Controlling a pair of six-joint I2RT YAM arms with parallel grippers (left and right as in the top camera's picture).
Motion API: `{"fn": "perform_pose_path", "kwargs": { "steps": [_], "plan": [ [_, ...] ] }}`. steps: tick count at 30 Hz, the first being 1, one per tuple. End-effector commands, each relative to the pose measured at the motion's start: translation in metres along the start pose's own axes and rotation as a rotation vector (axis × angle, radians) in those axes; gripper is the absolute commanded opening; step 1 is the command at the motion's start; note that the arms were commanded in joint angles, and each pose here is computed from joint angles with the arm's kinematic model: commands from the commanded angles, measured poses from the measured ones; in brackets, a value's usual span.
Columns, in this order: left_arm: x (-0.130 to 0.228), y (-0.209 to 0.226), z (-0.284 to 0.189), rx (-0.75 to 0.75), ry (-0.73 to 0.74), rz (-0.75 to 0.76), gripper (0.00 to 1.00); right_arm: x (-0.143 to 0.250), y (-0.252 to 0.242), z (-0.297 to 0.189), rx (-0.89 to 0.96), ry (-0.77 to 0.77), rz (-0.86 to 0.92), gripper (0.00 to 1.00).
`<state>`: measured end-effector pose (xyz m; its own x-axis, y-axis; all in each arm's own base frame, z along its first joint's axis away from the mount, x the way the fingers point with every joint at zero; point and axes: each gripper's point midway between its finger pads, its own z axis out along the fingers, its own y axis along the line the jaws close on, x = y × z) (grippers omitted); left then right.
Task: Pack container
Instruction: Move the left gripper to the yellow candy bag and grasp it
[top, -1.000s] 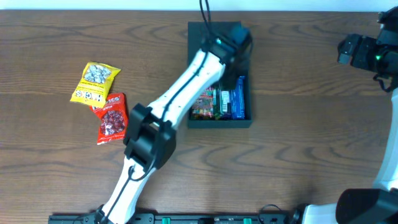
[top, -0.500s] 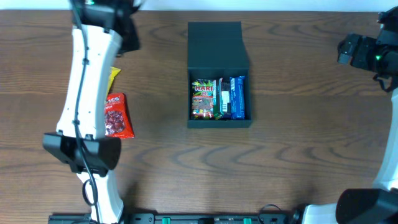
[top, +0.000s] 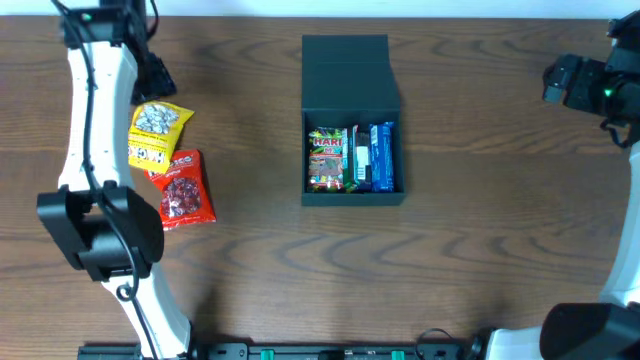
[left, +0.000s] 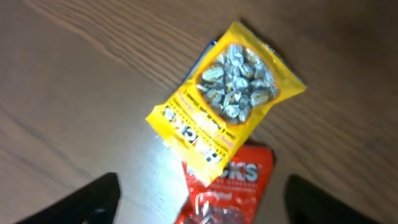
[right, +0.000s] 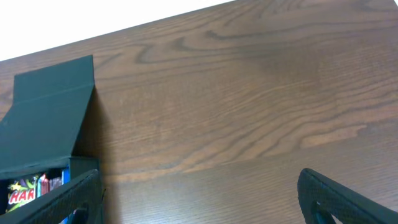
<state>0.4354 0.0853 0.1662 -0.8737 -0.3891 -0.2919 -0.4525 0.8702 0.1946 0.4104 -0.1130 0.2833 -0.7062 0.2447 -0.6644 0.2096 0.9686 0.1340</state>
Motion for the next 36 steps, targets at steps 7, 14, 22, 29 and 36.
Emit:
{"fn": "perform_pose_path", "kwargs": {
  "steps": [7, 14, 22, 29, 36],
  "plan": [
    [0.033, -0.015, 0.063, -0.01, 0.074, 0.17, 0.95, 0.002, -0.003, 0.001, 0.001, 0.006, 0.023, 0.99],
    [0.042, -0.021, 0.094, -0.012, 0.062, 0.26, 0.95, 0.002, -0.003, 0.001, 0.001, 0.006, 0.023, 0.99],
    [0.043, -0.027, 0.113, -0.041, 0.027, 0.341, 0.95, 0.002, -0.003, 0.001, 0.0, 0.007, 0.031, 0.99],
    [0.056, -0.03, 0.142, -0.06, 0.092, 0.36, 0.95, 0.002, -0.003, 0.001, 0.0, 0.007, 0.046, 0.99],
    [0.058, -0.032, 0.151, -0.061, 0.102, 0.363, 0.79, 0.002, -0.001, 0.001, -0.008, 0.007, 0.068, 0.99]
  ]
}}
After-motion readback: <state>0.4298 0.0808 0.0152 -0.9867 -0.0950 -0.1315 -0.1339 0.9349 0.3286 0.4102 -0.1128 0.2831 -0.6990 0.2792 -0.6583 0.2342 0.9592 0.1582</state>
